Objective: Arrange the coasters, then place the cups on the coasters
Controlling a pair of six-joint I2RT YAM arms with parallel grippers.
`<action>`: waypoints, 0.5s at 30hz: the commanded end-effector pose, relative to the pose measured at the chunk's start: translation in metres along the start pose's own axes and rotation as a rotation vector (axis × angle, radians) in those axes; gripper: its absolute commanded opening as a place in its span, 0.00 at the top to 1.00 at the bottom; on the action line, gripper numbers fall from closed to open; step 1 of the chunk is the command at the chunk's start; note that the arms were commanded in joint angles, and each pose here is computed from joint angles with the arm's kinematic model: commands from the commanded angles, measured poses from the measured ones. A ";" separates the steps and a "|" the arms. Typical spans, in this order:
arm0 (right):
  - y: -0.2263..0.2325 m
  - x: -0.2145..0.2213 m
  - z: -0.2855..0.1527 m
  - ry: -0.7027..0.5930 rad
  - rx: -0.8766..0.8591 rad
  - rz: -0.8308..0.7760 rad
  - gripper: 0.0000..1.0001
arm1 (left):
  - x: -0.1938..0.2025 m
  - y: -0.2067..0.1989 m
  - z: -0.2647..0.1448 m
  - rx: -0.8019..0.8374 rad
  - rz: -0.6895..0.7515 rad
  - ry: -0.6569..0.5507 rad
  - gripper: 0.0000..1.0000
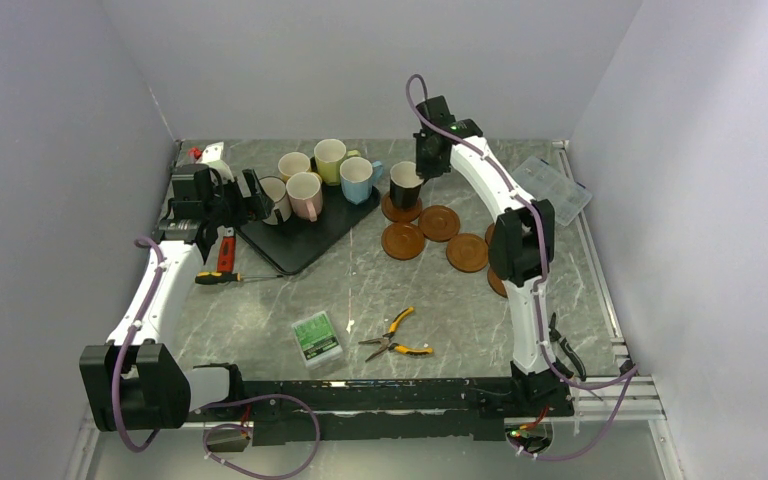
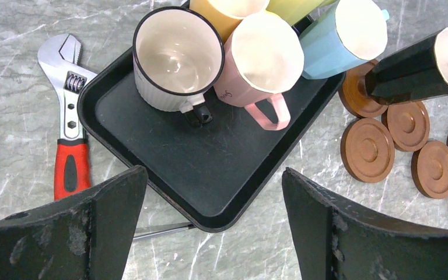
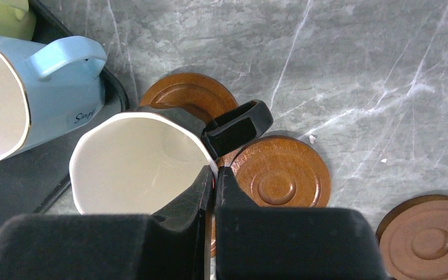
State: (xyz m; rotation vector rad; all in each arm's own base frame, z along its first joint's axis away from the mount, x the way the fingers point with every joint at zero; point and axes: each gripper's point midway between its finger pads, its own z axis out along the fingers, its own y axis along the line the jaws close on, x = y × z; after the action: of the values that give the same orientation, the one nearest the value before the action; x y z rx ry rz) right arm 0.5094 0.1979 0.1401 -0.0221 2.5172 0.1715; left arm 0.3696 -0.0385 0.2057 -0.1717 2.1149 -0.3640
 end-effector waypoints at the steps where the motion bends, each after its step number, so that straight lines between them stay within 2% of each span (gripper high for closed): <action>1: 0.015 -0.036 -0.022 -0.117 -0.042 0.034 1.00 | -0.008 -0.007 -0.004 0.029 0.016 -0.029 0.08; 15: 0.015 -0.030 -0.010 -0.097 -0.017 0.034 1.00 | -0.008 -0.009 -0.004 0.040 0.013 -0.030 0.08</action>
State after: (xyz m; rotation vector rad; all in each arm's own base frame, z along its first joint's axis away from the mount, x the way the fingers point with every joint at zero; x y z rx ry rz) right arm 0.5079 0.2026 0.1273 -0.0192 2.5433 0.1562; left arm 0.3696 -0.0387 0.2057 -0.1714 2.1149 -0.3654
